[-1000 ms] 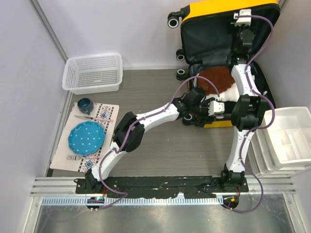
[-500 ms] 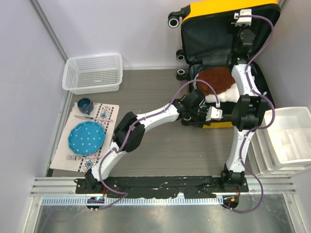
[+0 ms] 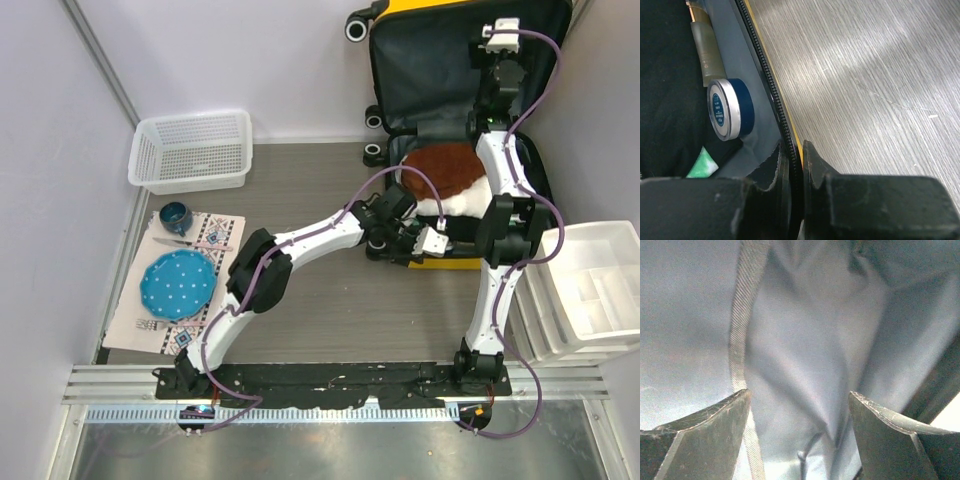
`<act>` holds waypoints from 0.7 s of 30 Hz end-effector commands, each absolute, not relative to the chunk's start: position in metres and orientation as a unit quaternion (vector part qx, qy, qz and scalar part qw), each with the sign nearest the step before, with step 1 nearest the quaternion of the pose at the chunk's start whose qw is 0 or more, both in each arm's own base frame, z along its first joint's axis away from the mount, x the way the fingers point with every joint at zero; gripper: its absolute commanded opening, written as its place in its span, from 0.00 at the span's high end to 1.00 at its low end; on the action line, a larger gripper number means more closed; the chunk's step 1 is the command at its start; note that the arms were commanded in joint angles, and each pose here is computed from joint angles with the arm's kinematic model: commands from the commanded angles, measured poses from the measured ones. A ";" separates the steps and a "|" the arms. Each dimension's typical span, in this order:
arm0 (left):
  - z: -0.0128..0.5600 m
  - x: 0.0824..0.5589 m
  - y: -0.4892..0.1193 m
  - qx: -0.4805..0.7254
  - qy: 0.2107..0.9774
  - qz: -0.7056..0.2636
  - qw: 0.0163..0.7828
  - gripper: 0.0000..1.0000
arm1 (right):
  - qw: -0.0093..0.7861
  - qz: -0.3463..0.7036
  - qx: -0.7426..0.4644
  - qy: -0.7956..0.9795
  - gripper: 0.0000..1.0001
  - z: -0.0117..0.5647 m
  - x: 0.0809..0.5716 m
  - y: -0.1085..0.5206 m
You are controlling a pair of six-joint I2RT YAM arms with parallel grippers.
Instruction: Open, take out, and arrange the luggage
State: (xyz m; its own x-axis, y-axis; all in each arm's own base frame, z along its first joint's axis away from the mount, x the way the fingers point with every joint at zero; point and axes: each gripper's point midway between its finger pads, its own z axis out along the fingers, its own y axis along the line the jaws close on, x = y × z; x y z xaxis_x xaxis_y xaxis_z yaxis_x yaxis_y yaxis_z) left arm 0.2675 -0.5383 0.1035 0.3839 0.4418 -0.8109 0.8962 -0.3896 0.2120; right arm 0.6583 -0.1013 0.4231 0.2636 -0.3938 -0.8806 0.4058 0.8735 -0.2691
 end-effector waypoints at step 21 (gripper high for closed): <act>0.273 0.391 -0.372 0.475 0.631 -0.363 0.494 0.00 | 0.800 -0.164 -0.076 0.572 0.13 0.419 0.610 -0.069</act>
